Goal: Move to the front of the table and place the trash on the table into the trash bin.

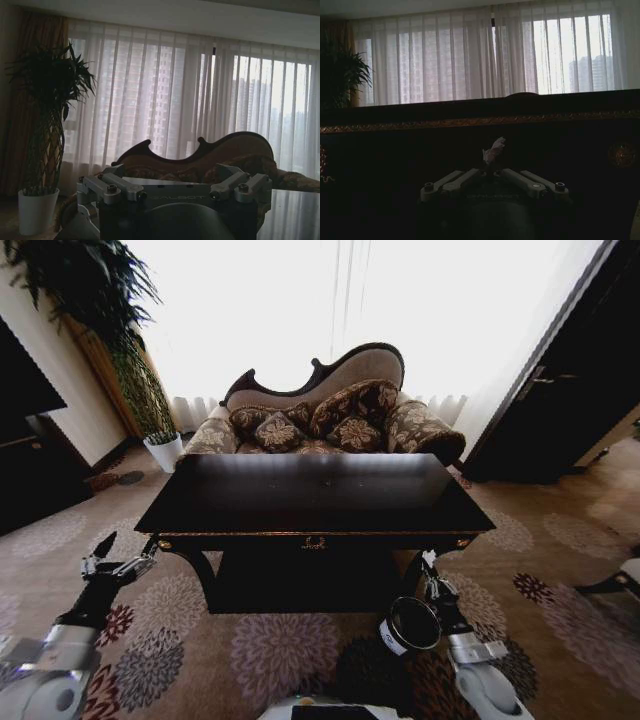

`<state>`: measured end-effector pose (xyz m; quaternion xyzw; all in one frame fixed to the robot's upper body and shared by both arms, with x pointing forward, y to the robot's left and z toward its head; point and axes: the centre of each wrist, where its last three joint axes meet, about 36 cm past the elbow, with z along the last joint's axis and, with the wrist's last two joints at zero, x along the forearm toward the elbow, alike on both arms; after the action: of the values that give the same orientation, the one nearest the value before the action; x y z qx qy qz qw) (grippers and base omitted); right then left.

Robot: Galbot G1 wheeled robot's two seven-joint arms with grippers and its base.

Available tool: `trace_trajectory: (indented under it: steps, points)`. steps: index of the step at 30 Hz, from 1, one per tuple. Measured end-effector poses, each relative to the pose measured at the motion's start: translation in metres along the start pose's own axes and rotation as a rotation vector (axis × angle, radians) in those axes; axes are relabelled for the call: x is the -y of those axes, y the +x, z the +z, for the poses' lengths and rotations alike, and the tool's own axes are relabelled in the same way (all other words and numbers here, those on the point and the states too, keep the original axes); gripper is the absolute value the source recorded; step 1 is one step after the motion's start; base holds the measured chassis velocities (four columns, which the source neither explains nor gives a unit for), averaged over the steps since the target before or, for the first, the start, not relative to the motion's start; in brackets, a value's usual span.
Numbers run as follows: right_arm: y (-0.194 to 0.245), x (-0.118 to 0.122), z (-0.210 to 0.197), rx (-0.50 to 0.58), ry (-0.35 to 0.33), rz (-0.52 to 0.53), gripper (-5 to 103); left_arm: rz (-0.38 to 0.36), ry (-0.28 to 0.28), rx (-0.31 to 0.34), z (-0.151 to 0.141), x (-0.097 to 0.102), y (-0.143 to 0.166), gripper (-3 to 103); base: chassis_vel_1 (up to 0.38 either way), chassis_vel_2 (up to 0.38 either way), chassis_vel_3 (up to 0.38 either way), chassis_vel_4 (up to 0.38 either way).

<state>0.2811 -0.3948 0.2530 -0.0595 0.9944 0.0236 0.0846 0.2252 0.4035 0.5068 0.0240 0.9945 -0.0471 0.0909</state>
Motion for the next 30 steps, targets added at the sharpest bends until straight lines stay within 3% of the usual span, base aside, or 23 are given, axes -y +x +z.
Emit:
trace_trajectory:
  steps: [8, 16, 30]
  points:
    - [0.009, 0.037, 0.056, -0.247, 0.084, 0.105, 1, -0.010, -0.015, -0.005, -0.007, -0.004, 0.005, 100, 0.000, 0.000, 0.000, 0.000]
    - [0.023, 0.072, 0.099, -0.450, 0.120, 0.189, 1, -0.017, -0.021, -0.012, -0.009, -0.002, 0.009, 100, 0.000, 0.000, 0.000, 0.000]
    - [0.004, 0.066, 0.139, -0.632, 0.071, 0.270, 1, -0.021, -0.038, -0.028, -0.013, -0.004, 0.014, 100, 0.000, 0.000, 0.000, 0.000]
